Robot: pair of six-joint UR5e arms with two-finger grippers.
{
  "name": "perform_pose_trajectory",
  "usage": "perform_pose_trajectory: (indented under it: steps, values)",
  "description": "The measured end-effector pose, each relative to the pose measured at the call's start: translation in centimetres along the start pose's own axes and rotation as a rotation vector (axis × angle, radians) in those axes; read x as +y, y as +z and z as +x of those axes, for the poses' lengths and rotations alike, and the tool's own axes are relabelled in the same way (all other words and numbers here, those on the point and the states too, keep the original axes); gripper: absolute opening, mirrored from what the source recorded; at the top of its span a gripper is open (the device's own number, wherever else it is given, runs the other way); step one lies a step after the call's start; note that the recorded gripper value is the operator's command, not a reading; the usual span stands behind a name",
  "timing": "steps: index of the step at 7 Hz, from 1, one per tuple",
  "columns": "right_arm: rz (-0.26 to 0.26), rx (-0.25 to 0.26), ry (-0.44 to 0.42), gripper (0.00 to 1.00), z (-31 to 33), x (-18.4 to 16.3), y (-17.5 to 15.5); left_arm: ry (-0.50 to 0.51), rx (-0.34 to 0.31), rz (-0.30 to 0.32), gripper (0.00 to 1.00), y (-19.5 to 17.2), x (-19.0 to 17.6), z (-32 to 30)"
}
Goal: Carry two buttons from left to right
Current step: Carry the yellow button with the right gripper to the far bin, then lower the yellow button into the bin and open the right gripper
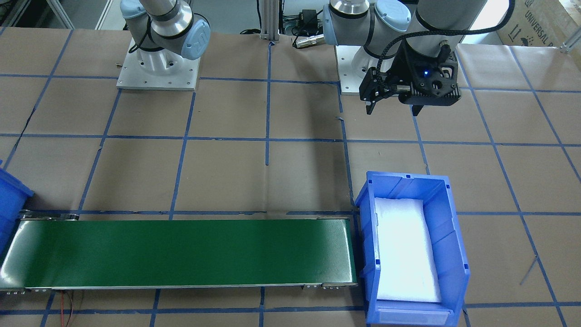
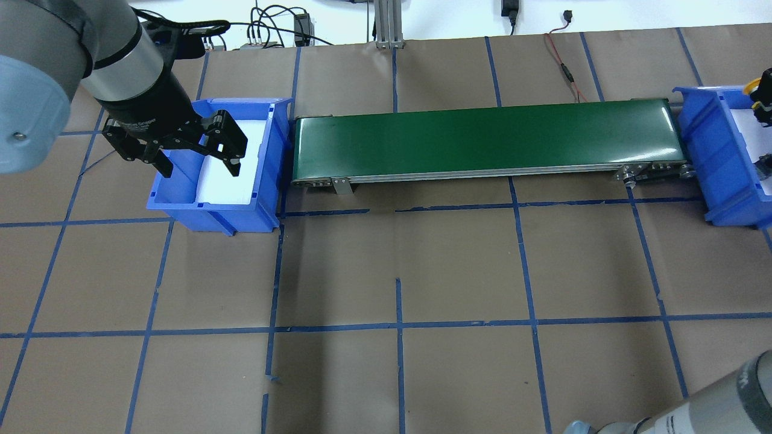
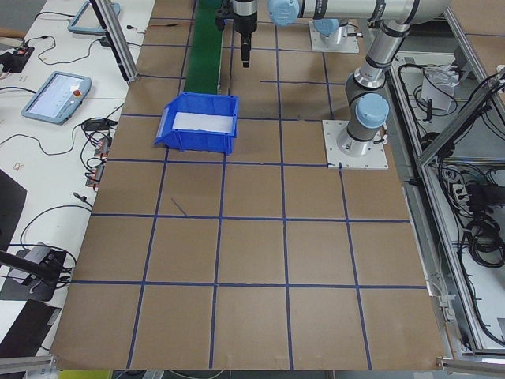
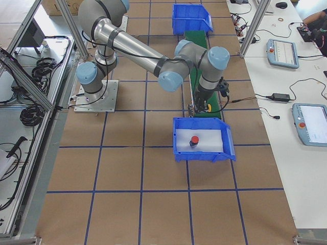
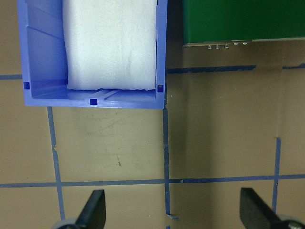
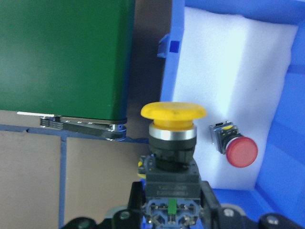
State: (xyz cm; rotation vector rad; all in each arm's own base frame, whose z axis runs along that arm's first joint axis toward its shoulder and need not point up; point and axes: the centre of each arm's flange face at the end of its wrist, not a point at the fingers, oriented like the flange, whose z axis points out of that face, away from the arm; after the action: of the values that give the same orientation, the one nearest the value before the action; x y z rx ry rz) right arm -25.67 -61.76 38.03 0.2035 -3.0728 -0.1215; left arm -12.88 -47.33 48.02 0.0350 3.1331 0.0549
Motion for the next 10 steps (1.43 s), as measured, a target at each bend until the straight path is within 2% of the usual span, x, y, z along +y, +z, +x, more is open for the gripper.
perform_pose_trajectory:
  steps: [3,8,9,10]
  values:
    - [0.030,0.029,-0.065,0.09,4.7,-4.1,2.9,0.000,-0.001,0.000,1.00,0.0,0.0,0.0]
    - [0.035,0.033,-0.093,0.09,6.6,-7.2,9.7,0.000,0.000,0.000,1.00,0.0,0.0,0.0]
    - [0.039,0.038,-0.099,0.12,6.8,-7.5,10.6,0.001,0.001,0.000,1.00,0.0,0.0,0.0]
    - [0.041,0.040,-0.103,0.21,6.9,-7.7,11.0,0.001,0.001,0.000,1.00,0.0,0.0,0.0]
